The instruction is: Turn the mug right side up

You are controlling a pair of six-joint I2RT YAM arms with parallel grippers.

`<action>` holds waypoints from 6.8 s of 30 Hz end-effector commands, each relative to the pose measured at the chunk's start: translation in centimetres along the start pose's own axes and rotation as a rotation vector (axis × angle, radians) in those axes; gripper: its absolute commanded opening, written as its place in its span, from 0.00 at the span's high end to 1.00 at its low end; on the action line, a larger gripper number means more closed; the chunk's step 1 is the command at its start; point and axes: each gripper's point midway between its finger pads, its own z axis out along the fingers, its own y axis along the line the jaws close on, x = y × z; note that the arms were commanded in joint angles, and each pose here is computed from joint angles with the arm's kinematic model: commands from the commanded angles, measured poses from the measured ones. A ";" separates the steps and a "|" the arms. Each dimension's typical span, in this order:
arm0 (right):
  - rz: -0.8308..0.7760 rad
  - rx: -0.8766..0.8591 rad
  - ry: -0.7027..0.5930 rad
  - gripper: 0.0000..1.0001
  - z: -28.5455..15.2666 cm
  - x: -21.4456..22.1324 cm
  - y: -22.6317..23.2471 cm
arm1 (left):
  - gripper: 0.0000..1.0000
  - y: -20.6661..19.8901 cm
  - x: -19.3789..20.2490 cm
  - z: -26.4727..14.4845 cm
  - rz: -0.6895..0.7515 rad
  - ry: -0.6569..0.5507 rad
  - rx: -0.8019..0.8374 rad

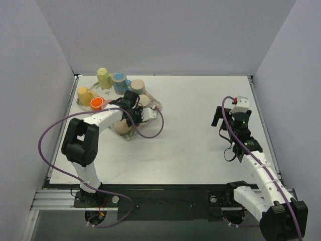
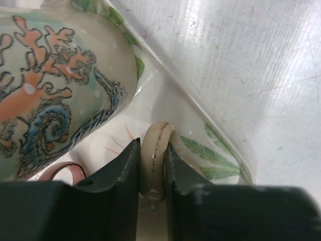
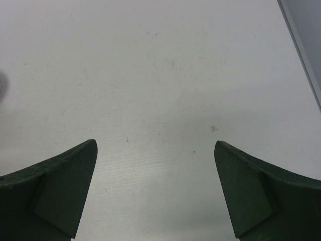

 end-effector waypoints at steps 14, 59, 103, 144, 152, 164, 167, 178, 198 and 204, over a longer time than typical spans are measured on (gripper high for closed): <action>0.098 -0.181 -0.018 0.11 -1.9 -0.9 7.5 | 1.00 3.4 -4.8 -10.6 -0.415 -0.384 -0.140; 0.691 -1.386 0.046 0.40 -18.6 -10.7 36.0 | 1.00 -1.1 -19.9 -31.6 -0.749 -1.070 0.417; 0.049 0.038 0.793 1.00 9.8 8.4 -2.9 | 0.23 4.8 -8.1 -16.7 -0.461 -0.446 -0.265; -0.073 0.042 0.586 0.20 0.8 2.7 -1.3 | 0.38 7.9 -10.2 3.6 0.172 0.228 -0.081; -0.069 0.013 0.569 0.20 0.6 2.4 -0.8 | 0.59 7.5 -10.1 3.6 0.165 0.219 -0.070; -0.063 -0.142 0.495 0.18 -1.9 1.0 3.4 | 1.00 9.7 -14.1 -2.5 -0.100 0.017 -0.284; -0.054 -0.312 0.387 0.18 -2.4 -0.2 8.1 | 1.00 10.1 -14.9 -6.4 -0.206 -0.105 -0.356; 0.359 -0.865 0.057 0.16 -4.9 -5.1 23.7 | 1.00 8.6 -16.5 -12.9 -0.565 -0.432 -0.117; 0.696 -1.136 -0.018 0.44 -11.5 -9.8 29.2 | 1.00 0.2 -23.3 -22.6 -0.608 -0.704 0.314; 0.599 -1.172 -0.031 1.00 -12.7 -10.4 29.9 | 0.96 -0.1 -23.5 -22.8 -0.609 -0.722 0.319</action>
